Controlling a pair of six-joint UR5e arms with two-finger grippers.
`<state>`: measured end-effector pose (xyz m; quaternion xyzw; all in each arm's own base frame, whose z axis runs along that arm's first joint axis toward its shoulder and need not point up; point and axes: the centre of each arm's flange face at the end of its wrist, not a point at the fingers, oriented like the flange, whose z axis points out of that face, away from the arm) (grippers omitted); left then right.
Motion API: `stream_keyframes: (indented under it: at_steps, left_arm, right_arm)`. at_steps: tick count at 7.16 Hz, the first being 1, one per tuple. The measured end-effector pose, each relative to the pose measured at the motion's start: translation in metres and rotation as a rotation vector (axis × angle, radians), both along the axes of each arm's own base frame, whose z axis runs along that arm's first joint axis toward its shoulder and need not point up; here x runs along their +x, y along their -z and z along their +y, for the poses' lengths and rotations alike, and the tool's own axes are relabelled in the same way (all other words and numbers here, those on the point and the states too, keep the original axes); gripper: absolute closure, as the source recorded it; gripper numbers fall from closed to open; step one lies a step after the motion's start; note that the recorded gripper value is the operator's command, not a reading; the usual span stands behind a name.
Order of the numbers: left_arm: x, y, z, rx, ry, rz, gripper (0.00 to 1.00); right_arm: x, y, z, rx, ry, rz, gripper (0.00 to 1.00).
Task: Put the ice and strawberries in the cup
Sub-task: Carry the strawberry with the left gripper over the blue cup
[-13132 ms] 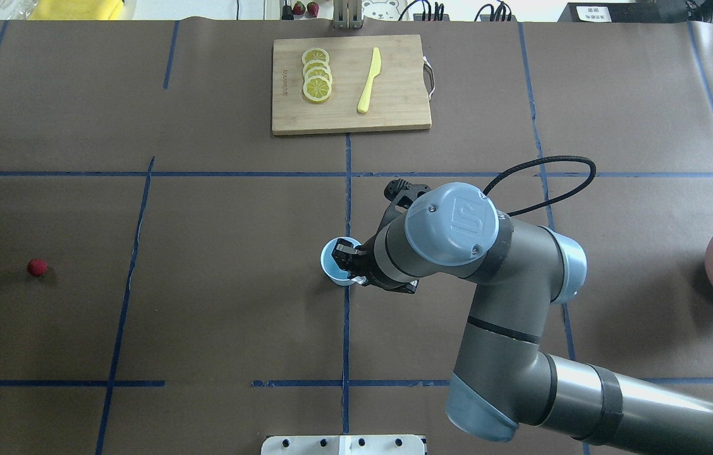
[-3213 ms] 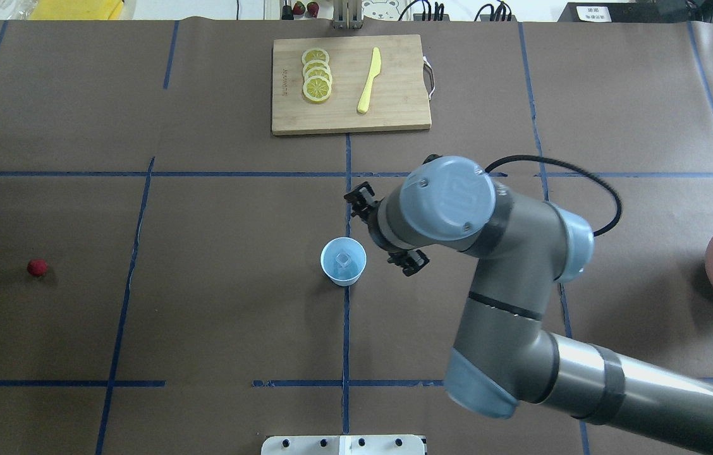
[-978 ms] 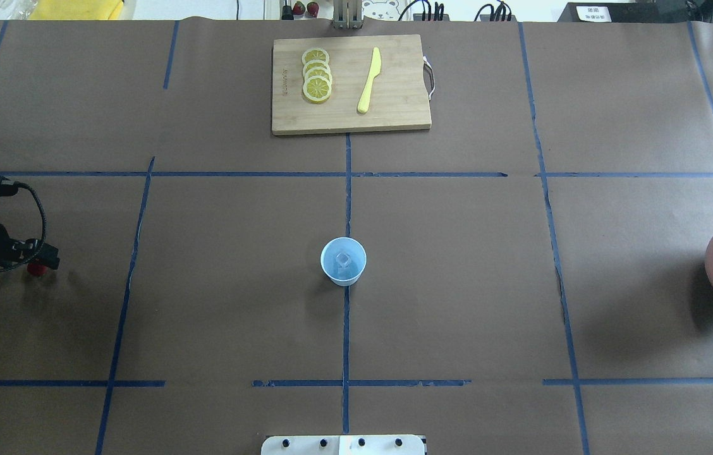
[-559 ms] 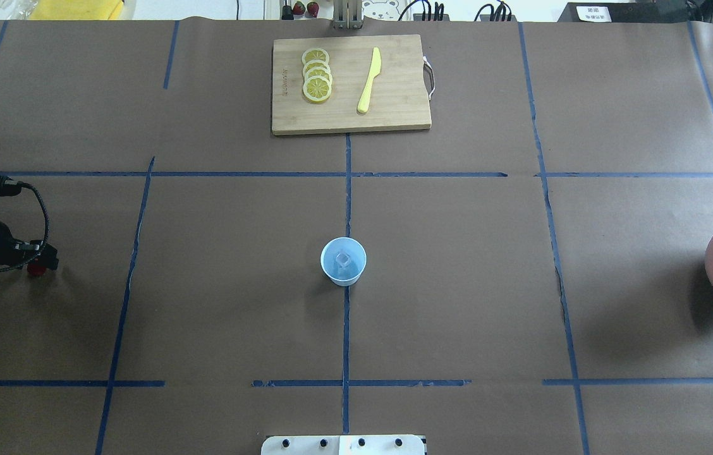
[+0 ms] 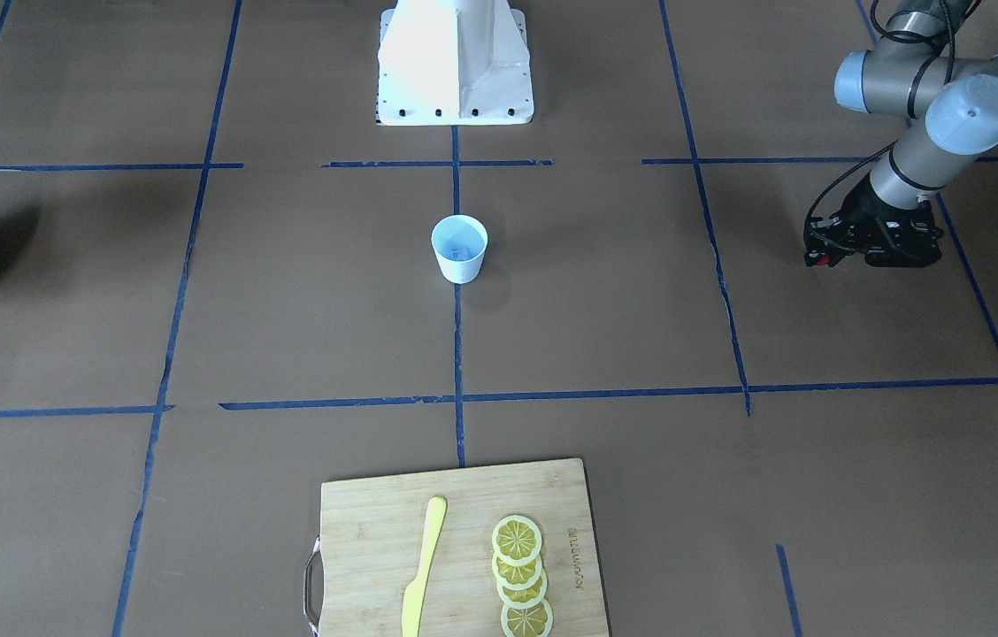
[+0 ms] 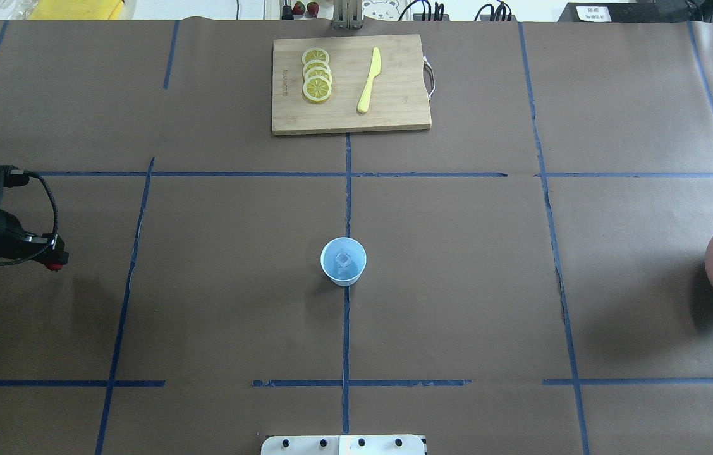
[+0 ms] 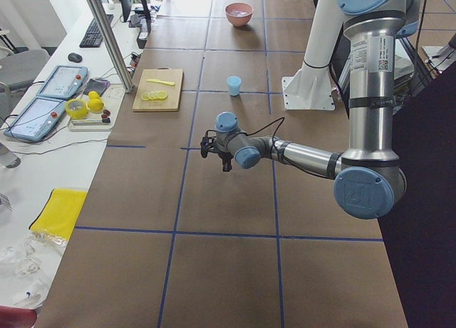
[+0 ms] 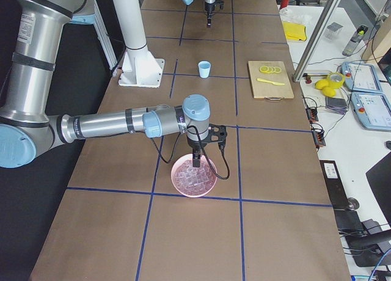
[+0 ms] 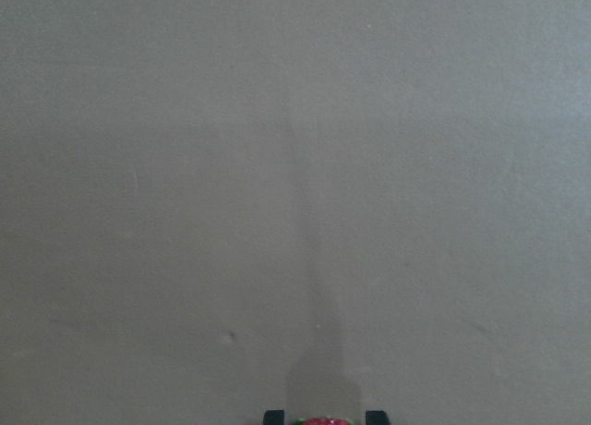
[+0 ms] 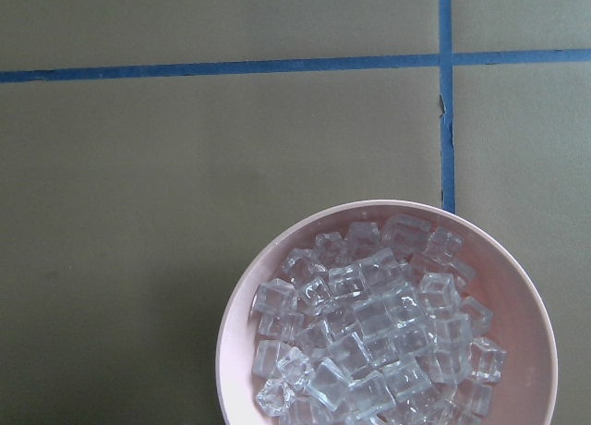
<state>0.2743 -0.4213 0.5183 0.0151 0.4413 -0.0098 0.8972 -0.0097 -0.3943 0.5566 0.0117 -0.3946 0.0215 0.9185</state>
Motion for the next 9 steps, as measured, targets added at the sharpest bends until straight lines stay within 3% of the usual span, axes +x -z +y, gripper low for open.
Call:
stream_keyframes:
  at_steps: [2,4,7,9]
  left_arm:
    - [0.049,0.094,-0.004,-0.05,0.027,0.144,1.0]
    - [0.135,0.203,0.017,-0.135,0.004,0.274,1.0]
    - [0.211,0.33,0.021,-0.164,0.043,0.305,1.0]
    - [0.236,0.354,0.01,-0.159,0.075,0.295,0.98]
  right_arm:
    - [0.001,0.001,0.0,0.002,-0.001,0.0,0.0]
    - [0.002,0.0,0.001,0.0,-0.004,0.0,0.0]
    - [0.002,-0.001,0.002,-0.003,-0.004,0.001,0.0]
    - [0.002,-0.002,0.003,-0.005,-0.004,0.001,0.0]
